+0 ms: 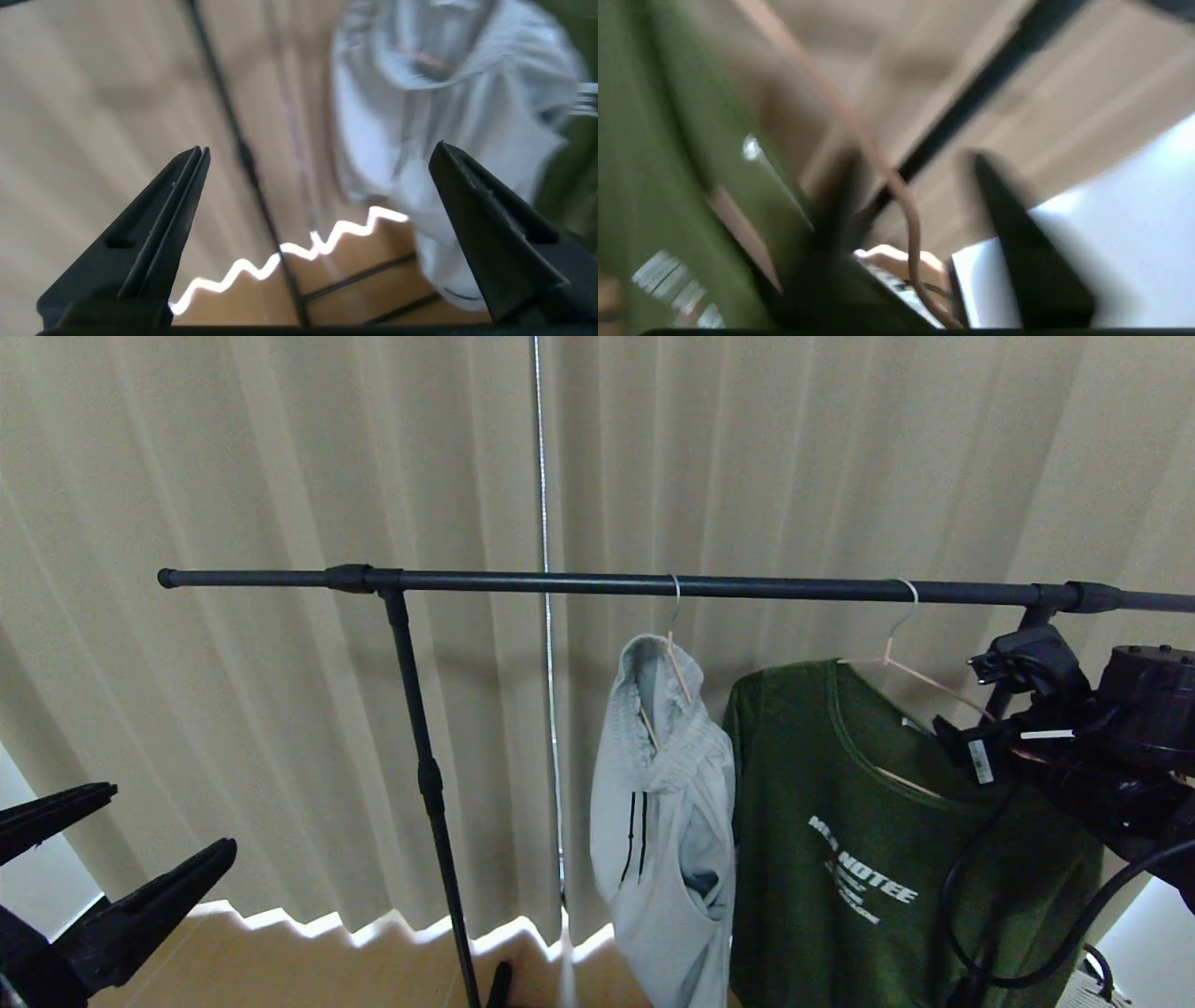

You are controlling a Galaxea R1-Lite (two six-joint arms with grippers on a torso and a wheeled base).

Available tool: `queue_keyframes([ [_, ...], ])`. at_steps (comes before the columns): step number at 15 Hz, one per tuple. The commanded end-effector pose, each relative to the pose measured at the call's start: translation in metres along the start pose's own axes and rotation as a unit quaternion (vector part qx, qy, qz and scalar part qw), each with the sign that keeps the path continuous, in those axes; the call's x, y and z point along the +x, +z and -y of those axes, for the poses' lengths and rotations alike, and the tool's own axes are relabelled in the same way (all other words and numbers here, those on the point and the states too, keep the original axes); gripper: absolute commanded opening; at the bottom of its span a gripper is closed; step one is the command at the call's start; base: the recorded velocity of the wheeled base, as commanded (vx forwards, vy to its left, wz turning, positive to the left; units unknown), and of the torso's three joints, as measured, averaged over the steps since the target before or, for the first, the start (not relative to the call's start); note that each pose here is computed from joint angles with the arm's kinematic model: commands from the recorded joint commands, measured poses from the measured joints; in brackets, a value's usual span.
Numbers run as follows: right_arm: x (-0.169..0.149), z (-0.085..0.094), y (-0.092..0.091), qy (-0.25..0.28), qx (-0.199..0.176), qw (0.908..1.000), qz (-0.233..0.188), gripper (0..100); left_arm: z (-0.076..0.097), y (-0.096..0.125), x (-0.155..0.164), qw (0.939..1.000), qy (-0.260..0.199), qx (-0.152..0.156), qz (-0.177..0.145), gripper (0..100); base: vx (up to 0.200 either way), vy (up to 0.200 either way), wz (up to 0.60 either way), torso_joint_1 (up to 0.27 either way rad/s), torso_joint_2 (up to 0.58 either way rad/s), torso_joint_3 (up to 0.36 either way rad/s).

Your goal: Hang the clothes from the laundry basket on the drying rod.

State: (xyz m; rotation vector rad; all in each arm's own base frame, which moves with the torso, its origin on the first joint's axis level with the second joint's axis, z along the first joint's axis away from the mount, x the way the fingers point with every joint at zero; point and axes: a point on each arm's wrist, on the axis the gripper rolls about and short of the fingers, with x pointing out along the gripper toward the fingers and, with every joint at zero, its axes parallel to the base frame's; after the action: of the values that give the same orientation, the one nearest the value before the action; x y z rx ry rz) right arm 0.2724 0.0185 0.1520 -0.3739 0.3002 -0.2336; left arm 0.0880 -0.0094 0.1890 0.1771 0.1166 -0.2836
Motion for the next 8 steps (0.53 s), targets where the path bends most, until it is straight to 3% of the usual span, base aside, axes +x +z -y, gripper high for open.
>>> queue_keyframes([
  [1,-0.006,0.0,-0.004,0.014,0.015,0.9997,0.013,100,-0.005,-0.004,-0.009,0.9989,0.047,-0.006,0.001,100,0.0,0.0,0.0,0.0,0.0,0.0],
  [4,-0.014,0.001,-0.009,0.042,0.029,0.9974,0.051,100,-0.006,-0.007,-0.011,0.998,0.063,-0.009,-0.002,100,0.0,0.0,0.0,0.0,0.0,0.0],
  [8,-0.033,0.003,-0.021,0.076,0.078,0.9903,0.086,100,-0.003,-0.018,-0.021,0.9963,0.085,-0.013,-0.005,100,0.0,0.0,0.0,0.0,0.0,0.0],
])
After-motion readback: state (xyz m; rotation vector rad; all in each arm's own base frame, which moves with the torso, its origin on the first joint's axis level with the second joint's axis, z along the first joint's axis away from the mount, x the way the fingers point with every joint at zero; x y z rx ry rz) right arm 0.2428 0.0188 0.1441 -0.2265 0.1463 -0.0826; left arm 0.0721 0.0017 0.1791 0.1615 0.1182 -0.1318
